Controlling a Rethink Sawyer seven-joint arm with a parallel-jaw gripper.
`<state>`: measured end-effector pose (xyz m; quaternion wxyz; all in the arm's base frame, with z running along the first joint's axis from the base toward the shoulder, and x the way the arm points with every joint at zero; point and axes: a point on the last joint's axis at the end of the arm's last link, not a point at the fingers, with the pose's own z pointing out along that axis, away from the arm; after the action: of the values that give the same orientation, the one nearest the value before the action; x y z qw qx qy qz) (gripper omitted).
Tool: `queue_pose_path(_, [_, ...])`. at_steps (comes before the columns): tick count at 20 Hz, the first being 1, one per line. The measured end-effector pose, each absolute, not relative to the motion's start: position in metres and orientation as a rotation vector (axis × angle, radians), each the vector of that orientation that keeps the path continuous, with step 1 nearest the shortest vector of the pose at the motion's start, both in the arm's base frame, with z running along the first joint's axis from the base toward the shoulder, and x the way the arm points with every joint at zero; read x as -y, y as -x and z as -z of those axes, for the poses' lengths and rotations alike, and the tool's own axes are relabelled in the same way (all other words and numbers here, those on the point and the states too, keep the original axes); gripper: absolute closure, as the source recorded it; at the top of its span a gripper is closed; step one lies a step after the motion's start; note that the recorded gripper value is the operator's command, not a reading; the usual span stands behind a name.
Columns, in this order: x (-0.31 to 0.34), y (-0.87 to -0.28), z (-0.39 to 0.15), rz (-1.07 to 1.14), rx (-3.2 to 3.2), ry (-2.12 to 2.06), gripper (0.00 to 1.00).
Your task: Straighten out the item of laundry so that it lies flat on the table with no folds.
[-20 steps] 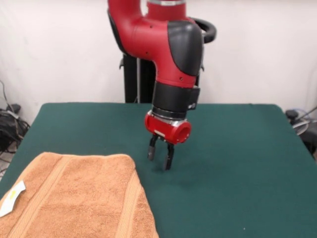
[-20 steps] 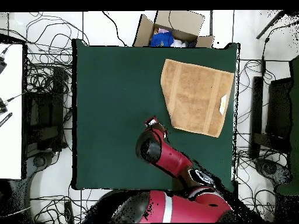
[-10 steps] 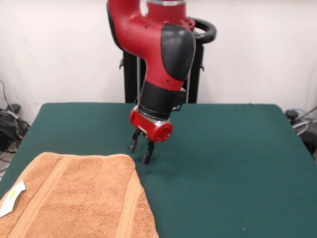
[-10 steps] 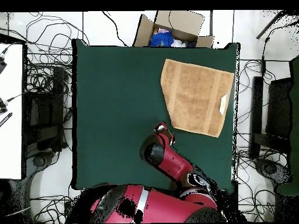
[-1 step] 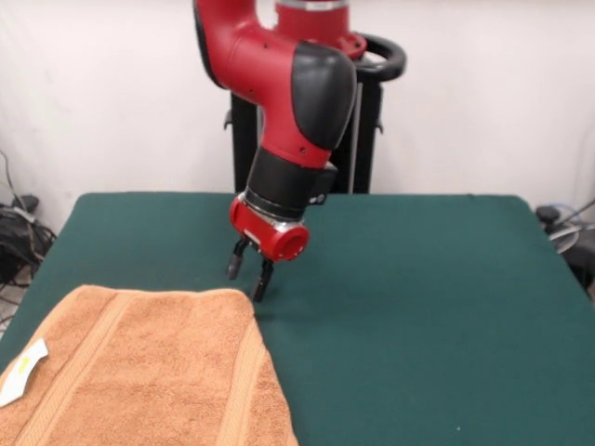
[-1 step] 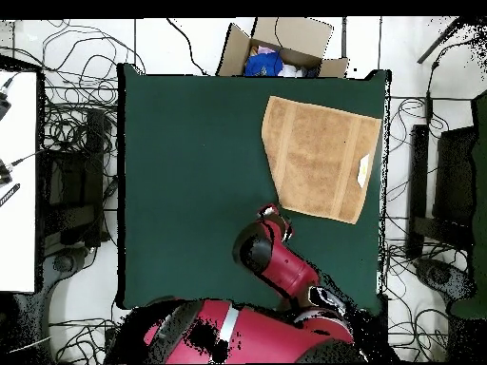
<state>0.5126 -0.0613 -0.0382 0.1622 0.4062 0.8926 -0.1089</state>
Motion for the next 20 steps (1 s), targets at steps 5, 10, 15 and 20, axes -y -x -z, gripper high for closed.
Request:
queue_pose_path(5, [0.072,-0.509,0.04,0.293,-2.555,-1.165,0.0])
queue_pose_path(10, [0.079,-0.508,0.046,0.233,-2.572,-1.171,0.0])
queue_pose_path(15, [0.081,-0.507,0.055,0.154,-2.589,-1.188,0.0])
queue_pose_path(20, [0.082,-0.51,0.057,0.097,-2.588,-1.185,0.0])
